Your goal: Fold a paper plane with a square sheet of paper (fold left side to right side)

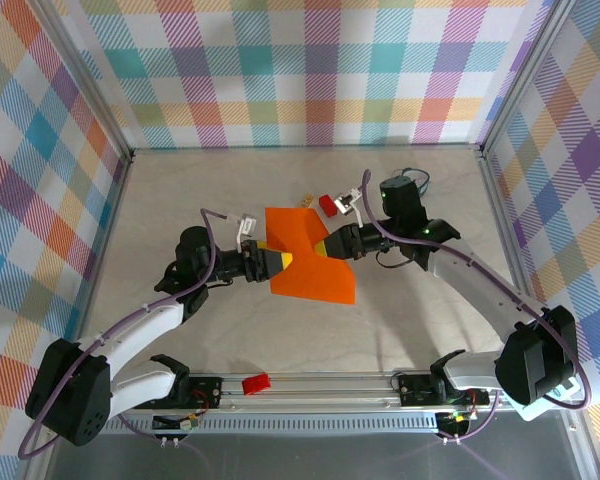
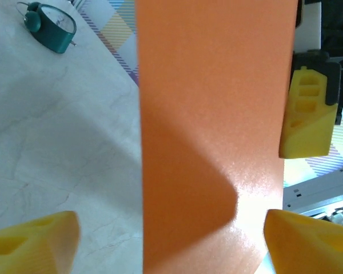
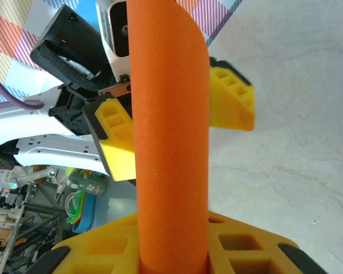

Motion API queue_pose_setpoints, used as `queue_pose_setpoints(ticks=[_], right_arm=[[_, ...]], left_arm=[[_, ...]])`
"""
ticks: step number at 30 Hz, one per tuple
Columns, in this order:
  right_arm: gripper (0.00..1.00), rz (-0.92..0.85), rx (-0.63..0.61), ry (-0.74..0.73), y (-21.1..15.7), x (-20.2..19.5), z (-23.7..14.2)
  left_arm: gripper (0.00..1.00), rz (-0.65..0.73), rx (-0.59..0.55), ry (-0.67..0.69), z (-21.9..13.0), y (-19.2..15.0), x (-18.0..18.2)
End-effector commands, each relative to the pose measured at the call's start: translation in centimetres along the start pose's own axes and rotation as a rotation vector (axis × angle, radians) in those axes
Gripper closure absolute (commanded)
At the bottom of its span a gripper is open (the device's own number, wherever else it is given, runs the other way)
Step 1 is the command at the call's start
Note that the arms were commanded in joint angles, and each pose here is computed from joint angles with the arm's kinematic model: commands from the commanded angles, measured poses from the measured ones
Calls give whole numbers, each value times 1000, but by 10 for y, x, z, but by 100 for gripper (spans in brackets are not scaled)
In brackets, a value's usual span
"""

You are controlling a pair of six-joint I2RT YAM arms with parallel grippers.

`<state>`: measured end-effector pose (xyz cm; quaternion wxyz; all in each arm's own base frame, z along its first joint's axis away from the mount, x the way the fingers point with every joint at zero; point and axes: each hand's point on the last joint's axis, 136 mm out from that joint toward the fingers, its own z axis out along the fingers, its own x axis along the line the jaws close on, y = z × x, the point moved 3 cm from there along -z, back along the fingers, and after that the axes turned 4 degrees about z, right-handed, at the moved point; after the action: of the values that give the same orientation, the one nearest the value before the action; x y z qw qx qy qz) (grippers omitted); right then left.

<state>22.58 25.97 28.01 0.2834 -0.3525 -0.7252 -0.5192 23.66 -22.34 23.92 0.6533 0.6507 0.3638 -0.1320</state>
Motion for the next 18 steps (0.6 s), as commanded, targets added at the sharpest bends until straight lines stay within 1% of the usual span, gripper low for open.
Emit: queue_pose_setpoints(ticks=[1, 2, 5, 7, 8, 10, 11, 13, 14, 18], right_arm=[[74, -48, -12, -33, 9, -4, 0], [74, -40, -7, -51, 9, -8, 1], [74, -23, -1, -100, 7, -21, 1], [73, -16, -10, -129, 5, -28, -1], [71, -13, -15, -147, 5, -32, -2], [67, -2, -18, -182, 3, -40, -3], [63, 8, -18, -204, 1, -45, -5], [57, 43, -24, -267, -2, -58, -9], [52, 68, -31, -310, -3, -67, -12], [43, 182, -40, -465, -12, -102, -21]], left_arm=[[38, 43, -7, -23, 2, 8, -7], [49, 38, -10, -18, 2, 8, -6], [74, 17, -9, 6, 2, 7, -2], [86, 0, -4, 37, 2, 4, 4], [90, -12, 2, 56, 3, 2, 8], [97, -43, 17, 91, 4, -2, 16], [99, -64, 27, 115, 5, -3, 22], [99, -113, 56, 160, 7, -8, 31], [100, -143, 75, 193, 8, -12, 38], [100, -260, 177, 301, 12, -31, 64]])
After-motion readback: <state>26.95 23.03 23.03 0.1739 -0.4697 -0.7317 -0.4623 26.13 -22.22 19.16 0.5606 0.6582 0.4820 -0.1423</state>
